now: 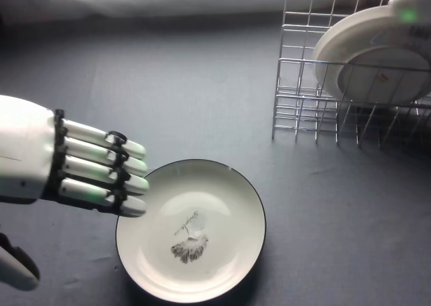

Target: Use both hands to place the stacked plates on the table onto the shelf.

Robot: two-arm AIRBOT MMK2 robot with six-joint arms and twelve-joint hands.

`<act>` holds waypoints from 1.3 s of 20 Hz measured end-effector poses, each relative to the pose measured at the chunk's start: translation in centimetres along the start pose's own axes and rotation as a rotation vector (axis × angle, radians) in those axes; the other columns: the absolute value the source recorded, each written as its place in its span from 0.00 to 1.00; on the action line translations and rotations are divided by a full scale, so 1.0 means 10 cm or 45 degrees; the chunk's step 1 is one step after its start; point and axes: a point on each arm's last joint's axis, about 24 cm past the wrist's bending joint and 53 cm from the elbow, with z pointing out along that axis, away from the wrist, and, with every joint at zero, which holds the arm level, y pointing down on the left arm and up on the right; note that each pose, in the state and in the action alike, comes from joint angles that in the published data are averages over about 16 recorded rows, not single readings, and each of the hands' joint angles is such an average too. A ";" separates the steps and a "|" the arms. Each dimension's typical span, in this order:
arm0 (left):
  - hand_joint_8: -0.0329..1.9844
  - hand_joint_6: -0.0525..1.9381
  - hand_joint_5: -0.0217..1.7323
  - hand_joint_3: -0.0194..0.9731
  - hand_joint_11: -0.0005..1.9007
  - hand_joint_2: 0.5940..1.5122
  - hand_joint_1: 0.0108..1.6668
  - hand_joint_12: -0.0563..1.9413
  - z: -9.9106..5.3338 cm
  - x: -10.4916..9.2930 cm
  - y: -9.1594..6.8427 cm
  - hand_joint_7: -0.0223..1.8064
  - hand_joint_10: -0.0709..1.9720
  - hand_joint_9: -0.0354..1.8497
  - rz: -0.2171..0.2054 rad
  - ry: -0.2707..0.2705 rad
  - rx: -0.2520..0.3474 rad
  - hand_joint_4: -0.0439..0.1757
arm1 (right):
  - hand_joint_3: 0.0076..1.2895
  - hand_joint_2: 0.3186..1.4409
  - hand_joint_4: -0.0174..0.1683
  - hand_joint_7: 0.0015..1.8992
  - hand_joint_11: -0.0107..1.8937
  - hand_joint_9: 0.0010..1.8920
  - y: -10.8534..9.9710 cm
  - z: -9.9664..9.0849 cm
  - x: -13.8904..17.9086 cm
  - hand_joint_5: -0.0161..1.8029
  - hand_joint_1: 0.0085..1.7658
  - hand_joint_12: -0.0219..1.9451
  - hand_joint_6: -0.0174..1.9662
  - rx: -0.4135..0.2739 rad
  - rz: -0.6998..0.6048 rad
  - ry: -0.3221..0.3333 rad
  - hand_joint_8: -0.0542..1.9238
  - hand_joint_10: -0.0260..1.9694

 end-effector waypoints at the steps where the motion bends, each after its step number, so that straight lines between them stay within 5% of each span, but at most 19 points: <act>1: 0.01 0.03 0.07 0.03 0.01 0.62 0.00 0.03 0.03 0.02 -0.02 0.04 0.04 0.03 -0.008 0.006 0.007 0.20 | 0.01 0.61 0.06 0.11 0.02 0.10 0.07 0.01 0.09 0.13 0.55 0.19 0.02 -0.027 -0.058 0.038 0.03 0.01; 6: 0.01 0.03 0.07 0.03 0.01 0.62 0.00 0.03 0.19 0.13 -0.05 0.05 0.04 0.03 -0.034 0.038 0.017 0.20 | 0.01 0.55 0.07 0.02 0.01 0.01 0.33 -0.01 0.65 0.03 0.47 0.03 0.02 -0.172 -0.385 0.255 0.03 0.01; 13: 0.01 0.03 0.07 0.03 0.01 0.63 0.00 0.03 0.35 0.29 0.06 0.05 0.04 0.03 -0.055 0.079 -0.028 0.20 | 0.01 0.53 0.10 0.01 0.02 0.01 0.41 -0.12 1.35 0.02 0.52 0.02 0.02 -0.330 -0.736 0.512 0.03 0.01; 26: 0.01 0.03 0.09 0.03 0.01 0.62 0.00 0.02 0.43 0.45 0.36 0.07 0.04 0.05 -0.076 0.111 -0.124 0.19 | 0.00 0.62 0.11 0.01 0.02 0.01 0.37 -0.24 2.08 0.02 0.80 0.04 0.02 -0.431 -0.885 0.733 0.03 0.01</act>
